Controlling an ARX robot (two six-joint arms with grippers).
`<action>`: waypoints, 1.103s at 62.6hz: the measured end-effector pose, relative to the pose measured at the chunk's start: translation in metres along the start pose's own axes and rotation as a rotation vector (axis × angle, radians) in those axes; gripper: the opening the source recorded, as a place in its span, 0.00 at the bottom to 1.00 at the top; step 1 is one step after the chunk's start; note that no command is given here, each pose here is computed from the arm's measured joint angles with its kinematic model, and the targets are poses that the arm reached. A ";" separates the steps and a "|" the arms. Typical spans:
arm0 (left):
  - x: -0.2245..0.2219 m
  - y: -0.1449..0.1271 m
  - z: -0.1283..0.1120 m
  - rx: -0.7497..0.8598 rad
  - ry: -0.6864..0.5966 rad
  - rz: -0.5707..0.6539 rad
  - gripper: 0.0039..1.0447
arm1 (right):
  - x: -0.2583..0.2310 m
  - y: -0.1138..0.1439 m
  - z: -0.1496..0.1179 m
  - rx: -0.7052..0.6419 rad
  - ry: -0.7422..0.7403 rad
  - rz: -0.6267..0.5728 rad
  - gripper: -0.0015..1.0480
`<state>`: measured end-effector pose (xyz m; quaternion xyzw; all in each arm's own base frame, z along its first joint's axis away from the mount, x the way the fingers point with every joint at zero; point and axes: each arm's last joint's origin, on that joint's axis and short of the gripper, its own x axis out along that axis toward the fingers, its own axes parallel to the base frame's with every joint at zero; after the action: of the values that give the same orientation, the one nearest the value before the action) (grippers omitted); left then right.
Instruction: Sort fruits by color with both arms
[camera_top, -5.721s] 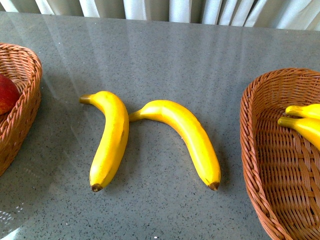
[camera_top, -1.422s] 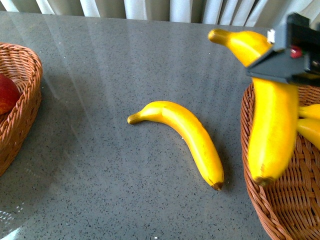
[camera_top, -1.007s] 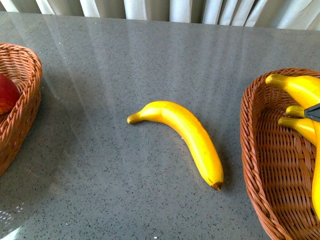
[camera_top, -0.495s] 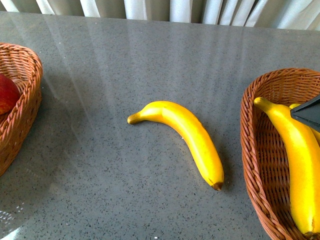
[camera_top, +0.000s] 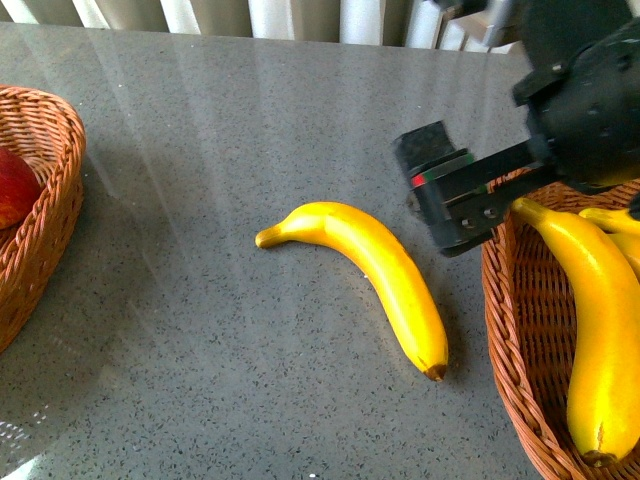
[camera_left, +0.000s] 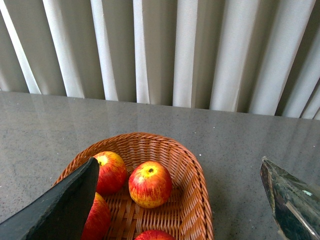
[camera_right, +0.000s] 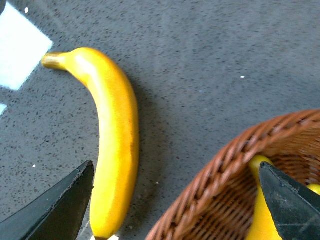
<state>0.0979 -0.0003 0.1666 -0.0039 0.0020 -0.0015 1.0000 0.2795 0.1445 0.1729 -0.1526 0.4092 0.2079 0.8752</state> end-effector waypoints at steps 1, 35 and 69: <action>0.000 0.000 0.000 0.000 0.000 0.000 0.91 | 0.002 0.001 0.001 -0.004 0.003 0.003 0.91; 0.000 0.000 0.000 0.000 0.000 0.000 0.91 | 0.071 0.024 0.030 -0.104 0.130 0.053 0.91; 0.000 0.000 0.000 0.000 0.000 0.000 0.91 | 0.101 0.049 0.040 -0.225 0.198 0.117 0.91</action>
<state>0.0979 -0.0003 0.1666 -0.0039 0.0018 -0.0015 1.0000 0.3398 0.2284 0.1138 -0.2456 0.4759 0.2871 0.7942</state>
